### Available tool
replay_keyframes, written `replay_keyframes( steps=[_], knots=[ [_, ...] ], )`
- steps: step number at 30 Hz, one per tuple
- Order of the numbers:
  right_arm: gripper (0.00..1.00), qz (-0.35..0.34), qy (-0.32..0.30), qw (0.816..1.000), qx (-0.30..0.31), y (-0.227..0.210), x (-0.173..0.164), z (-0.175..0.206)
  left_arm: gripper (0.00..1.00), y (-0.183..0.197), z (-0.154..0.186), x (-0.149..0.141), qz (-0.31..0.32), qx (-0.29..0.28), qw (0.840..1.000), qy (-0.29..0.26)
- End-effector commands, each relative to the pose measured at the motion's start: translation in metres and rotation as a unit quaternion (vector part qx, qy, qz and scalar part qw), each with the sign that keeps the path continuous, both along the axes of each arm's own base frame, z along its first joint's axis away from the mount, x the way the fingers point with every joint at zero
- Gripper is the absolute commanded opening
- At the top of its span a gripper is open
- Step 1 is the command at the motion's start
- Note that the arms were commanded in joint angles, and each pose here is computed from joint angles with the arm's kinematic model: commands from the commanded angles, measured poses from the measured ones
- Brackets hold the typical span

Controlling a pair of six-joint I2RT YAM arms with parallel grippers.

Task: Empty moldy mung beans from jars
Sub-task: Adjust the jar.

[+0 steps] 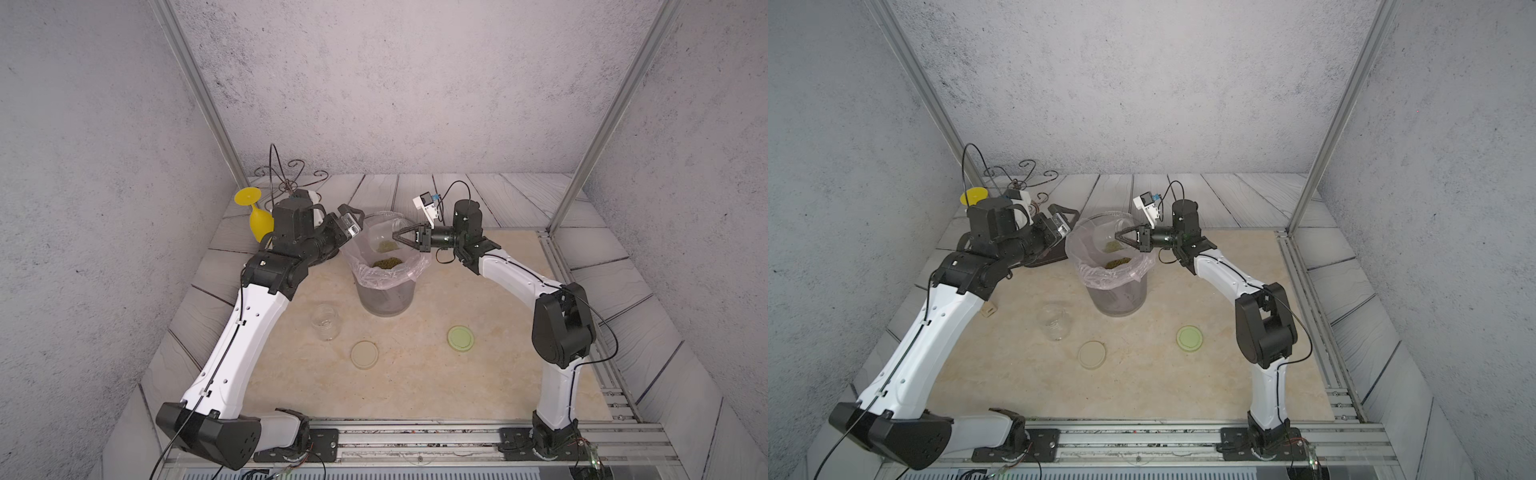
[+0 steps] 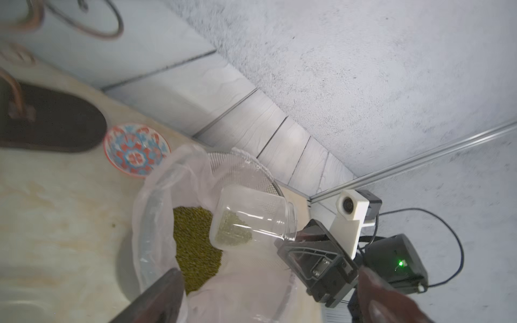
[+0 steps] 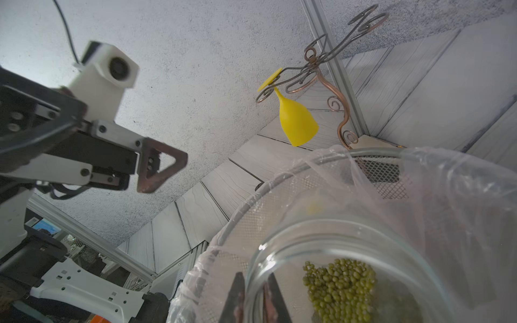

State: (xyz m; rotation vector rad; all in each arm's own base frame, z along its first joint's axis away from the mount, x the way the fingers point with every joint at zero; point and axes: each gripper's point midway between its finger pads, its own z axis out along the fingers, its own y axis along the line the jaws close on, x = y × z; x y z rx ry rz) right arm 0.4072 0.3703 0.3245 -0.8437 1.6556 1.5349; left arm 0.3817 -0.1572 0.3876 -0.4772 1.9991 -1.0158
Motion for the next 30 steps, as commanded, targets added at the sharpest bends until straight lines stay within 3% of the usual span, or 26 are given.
replay_keyframes(
  steps=[1,10,15,30],
  knots=[
    [0.00,-0.016,-0.147,0.986,0.074,-0.018,-0.035,0.104,0.98,-0.024,0.021,0.003,-0.033,-0.171,0.984,0.024],
    [0.00,-0.038,-0.182,0.977,0.105,-0.026,-0.043,0.128,0.98,-0.028,0.024,0.005,-0.036,-0.197,0.979,0.040],
    [0.00,-0.044,-0.195,0.972,0.126,-0.027,-0.046,0.142,0.98,-0.041,0.022,0.011,-0.062,-0.236,0.968,0.066],
    [0.00,-0.018,-0.200,0.971,0.128,-0.009,-0.064,0.142,0.98,-0.056,0.020,0.041,-0.076,-0.282,0.954,0.067]
  ],
)
